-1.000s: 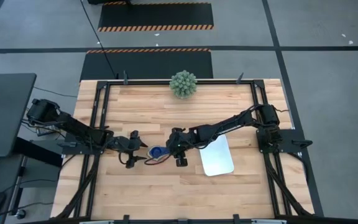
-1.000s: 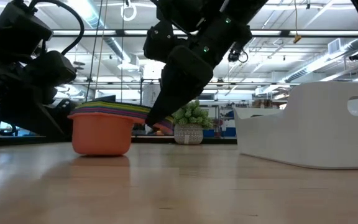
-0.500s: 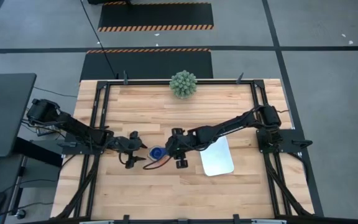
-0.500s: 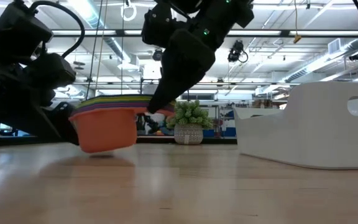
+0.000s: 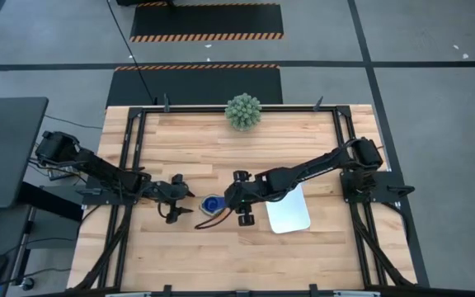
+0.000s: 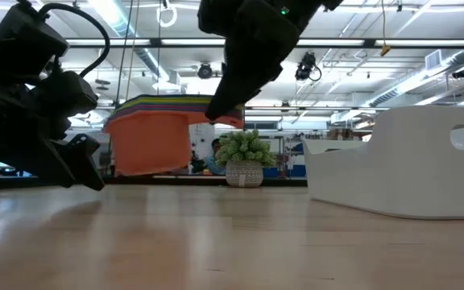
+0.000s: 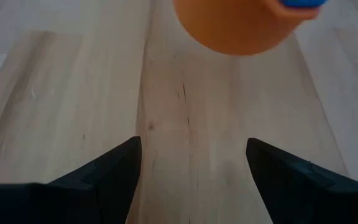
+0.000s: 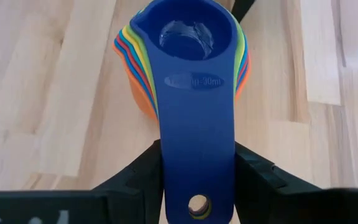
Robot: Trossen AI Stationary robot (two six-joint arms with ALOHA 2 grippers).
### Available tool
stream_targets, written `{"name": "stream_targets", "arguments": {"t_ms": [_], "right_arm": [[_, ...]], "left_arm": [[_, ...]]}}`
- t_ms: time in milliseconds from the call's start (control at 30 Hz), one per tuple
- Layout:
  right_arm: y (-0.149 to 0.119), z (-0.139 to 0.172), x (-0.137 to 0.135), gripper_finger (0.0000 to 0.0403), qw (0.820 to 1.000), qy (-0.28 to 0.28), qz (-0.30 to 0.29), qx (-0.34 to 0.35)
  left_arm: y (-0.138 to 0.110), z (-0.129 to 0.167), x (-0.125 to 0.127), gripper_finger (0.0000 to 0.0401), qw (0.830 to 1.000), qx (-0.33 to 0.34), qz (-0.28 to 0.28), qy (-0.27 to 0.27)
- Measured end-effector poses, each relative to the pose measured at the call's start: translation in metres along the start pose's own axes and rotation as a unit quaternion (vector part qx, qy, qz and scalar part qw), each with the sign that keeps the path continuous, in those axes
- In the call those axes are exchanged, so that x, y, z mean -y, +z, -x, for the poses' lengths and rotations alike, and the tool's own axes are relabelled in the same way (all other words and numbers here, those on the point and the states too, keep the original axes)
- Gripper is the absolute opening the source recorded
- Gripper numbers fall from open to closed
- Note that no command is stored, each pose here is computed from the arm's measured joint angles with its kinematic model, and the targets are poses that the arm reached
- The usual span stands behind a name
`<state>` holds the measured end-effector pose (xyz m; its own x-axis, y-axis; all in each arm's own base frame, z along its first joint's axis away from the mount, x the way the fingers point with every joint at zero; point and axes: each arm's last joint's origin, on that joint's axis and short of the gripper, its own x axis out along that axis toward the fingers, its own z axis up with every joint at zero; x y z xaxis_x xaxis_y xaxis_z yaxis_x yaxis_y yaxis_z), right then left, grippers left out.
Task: Nest measuring cups in basket
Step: Put the measuring cups into the white bin
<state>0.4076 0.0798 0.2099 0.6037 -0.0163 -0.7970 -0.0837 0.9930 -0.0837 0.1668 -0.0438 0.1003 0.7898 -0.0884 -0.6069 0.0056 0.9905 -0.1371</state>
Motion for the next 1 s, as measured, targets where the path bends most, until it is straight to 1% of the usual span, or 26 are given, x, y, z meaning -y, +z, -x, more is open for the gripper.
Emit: {"name": "stream_targets", "arguments": {"t_ms": [200, 467, 733, 1000], "right_arm": [[-0.014, 0.004, -0.012, 0.0154, 1.0, -0.019, -0.02, -0.01], [-0.03, 0.018, -0.032, 0.0153, 0.998, -0.039, -0.053, 0.017], [-0.042, 0.044, -0.053, 0.0153, 0.993, -0.059, -0.09, 0.04], [-0.06, 0.07, -0.075, 0.0154, 0.988, -0.087, -0.122, 0.046]], "left_arm": [[0.0, 0.0, 0.0, 0.0295, 1.0, -0.001, 0.0, 0.0], [0.0, 0.0, 0.0, 0.0295, 1.0, -0.001, 0.0, 0.0], [0.0, 0.0, 0.0, 0.0295, 1.0, 0.0, 0.0, 0.0], [0.0, 0.0, 0.0, 0.0295, 1.0, 0.0, -0.001, 0.0]]}}
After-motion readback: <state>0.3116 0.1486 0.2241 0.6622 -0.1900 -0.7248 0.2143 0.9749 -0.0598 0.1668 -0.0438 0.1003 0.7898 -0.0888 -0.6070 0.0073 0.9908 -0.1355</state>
